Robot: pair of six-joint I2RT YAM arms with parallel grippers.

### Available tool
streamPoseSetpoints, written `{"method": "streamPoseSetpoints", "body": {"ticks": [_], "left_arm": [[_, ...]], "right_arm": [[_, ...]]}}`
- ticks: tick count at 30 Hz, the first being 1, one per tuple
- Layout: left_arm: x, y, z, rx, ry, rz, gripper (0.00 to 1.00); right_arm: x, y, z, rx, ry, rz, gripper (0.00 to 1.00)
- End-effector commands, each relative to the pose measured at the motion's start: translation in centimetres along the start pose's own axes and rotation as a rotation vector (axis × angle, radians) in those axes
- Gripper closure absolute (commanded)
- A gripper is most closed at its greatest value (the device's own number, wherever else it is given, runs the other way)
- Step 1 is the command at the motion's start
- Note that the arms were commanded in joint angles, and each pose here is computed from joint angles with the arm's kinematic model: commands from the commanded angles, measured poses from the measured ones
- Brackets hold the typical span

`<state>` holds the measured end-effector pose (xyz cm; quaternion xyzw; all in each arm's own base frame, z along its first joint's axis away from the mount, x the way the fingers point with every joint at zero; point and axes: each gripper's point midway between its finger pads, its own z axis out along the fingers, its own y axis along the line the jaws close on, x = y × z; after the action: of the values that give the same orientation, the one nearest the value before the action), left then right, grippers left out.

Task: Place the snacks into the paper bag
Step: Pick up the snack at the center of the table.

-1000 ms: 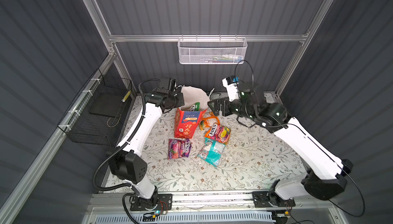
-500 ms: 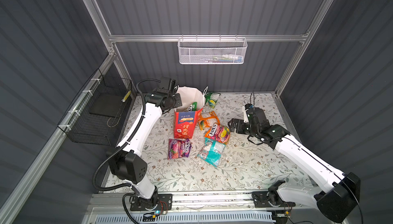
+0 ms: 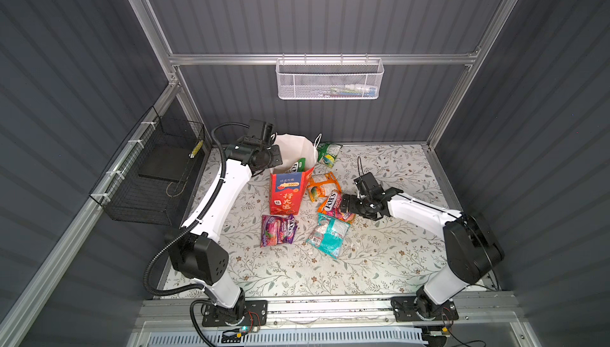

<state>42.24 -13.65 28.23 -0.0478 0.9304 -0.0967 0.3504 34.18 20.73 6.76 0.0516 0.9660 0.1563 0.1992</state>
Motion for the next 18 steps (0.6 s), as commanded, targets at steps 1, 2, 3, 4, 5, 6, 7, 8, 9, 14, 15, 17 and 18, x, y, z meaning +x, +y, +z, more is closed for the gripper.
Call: {"method": "streamPoseSetpoints", "body": {"ticks": [1,2,3,4,5,6,7,8,9,14,15,17,18], "left_arm": [[0.0,-0.8,-0.2,0.032,0.008,0.000,1.00],[0.0,-0.9,-0.2,0.036,0.008,0.000,1.00],[0.0,-0.9,-0.2,0.038,0.009,0.000,1.00],[0.0,-0.9,-0.3,0.039,0.008,0.000,1.00],[-0.1,-0.9,-0.3,0.042,0.007,-0.001,1.00],[-0.1,-1.0,-0.3,0.046,0.008,-0.001,1.00],[0.0,-1.1,-0.3,0.052,0.008,-0.001,1.00],[0.0,-1.2,-0.3,0.055,0.010,-0.001,1.00],[0.0,-1.2,-0.3,0.058,0.010,-0.001,1.00],[0.1,-1.4,-0.1,0.068,0.015,-0.001,1.00],[0.1,-1.5,-0.1,0.071,0.016,-0.001,1.00],[0.1,-1.6,-0.1,0.075,0.018,-0.001,1.00],[0.1,-1.6,-0.1,0.077,0.019,-0.002,1.00]], "right_arm": [[-1.2,0.2,0.5,0.018,-0.015,0.048,0.01],[-1.1,0.2,0.9,0.019,-0.005,0.051,0.01],[-1.0,0.2,1.2,0.023,0.003,0.054,0.01],[-1.1,0.2,1.4,0.029,0.005,0.059,0.01],[-1.1,-0.1,1.6,0.046,0.005,0.067,0.01],[-1.1,-0.4,1.8,0.065,0.006,0.075,0.01],[-1.3,-0.4,2.0,0.074,0.003,0.078,0.01],[-1.2,-0.8,2.2,0.095,0.014,0.080,0.01],[-1.2,-1.0,2.4,0.114,0.019,0.085,0.01],[-1.3,-1.5,3.3,0.157,0.034,0.097,0.01],[-1.3,-1.6,3.5,0.165,0.034,0.100,0.01],[-1.4,-1.5,3.9,0.168,0.045,0.095,0.01],[-1.5,-1.4,4.1,0.170,0.050,0.093,0.01]]}}
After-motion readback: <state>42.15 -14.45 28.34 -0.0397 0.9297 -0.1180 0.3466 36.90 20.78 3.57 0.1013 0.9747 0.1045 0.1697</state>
